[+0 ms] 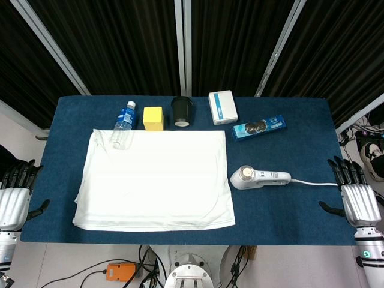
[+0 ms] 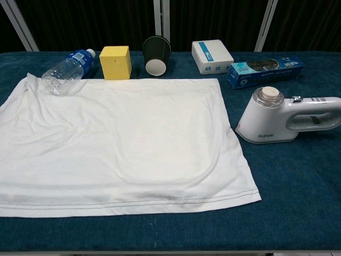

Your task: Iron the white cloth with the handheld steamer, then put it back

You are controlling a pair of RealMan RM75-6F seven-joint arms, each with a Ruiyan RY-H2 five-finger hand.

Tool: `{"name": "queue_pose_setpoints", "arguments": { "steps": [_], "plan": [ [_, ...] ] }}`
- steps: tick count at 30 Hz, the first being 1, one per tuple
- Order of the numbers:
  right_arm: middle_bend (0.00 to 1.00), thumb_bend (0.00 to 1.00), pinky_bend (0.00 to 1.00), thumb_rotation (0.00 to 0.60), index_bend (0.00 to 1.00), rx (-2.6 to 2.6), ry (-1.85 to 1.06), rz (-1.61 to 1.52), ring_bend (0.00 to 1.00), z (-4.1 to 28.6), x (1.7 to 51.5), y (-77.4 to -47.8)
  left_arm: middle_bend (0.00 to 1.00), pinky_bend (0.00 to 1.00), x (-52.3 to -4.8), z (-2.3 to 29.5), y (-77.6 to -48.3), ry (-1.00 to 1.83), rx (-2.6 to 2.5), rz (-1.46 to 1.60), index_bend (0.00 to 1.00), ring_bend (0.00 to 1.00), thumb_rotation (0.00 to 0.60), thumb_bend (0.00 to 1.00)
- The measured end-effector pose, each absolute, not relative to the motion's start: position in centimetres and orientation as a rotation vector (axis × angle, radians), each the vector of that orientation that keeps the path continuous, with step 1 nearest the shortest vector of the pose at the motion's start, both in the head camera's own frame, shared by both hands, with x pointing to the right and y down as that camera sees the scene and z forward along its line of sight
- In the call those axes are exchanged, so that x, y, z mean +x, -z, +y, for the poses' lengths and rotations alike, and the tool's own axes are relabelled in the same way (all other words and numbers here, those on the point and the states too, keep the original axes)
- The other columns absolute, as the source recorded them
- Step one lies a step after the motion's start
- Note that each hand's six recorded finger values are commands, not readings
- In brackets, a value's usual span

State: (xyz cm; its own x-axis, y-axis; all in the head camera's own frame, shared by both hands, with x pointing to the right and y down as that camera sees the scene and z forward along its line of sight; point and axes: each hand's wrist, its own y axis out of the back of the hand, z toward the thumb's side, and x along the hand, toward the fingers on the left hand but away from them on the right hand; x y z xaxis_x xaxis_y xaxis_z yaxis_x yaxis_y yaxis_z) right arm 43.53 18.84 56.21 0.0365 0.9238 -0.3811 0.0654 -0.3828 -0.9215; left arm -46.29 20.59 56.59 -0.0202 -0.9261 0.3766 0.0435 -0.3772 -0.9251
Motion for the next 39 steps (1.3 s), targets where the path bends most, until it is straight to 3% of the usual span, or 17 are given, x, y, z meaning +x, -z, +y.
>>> {"name": "queue_pose_setpoints", "arguments": {
  "steps": [7, 14, 18, 22, 39],
  "plan": [
    [0.09, 0.20, 0.08, 0.600, 0.04, -1.656, -1.443, -0.987, 0.01, 18.2, 42.0, -57.6, 0.03, 0.00, -45.7, 19.9, -56.8, 1.496, -1.454, 0.963, 0.11, 0.00, 0.600, 0.16],
    [0.27, 0.20, 0.06, 0.600, 0.31, -1.769, -1.465, -0.877, 0.20, 15.5, 39.2, -60.5, 0.03, 0.00, -45.1, 19.7, -56.9, 1.486, -1.477, 0.956, 0.11, 0.00, 0.600, 0.16],
    [0.34, 0.20, 0.00, 0.600, 0.39, -1.790, -1.490, -0.795, 0.30, 13.6, 37.4, -62.3, 0.03, 0.00, -45.0, 19.6, -56.9, 1.491, -1.475, 0.948, 0.11, 0.00, 0.600, 0.16],
    [0.38, 0.20, 0.00, 0.600, 0.43, -1.783, -1.510, -0.738, 0.38, 12.5, 36.0, -63.4, 0.03, 0.00, -45.1, 19.7, -56.8, 1.498, -1.471, 0.939, 0.11, 0.00, 0.600, 0.16],
    [0.48, 0.19, 0.00, 0.600, 0.52, -1.855, -1.566, -0.632, 0.53, 11.4, 32.3, -66.8, 0.03, 0.00, -45.4, 19.7, -57.4, 1.521, -1.471, 0.923, 0.11, 0.00, 0.600, 0.16]
  ]
}}
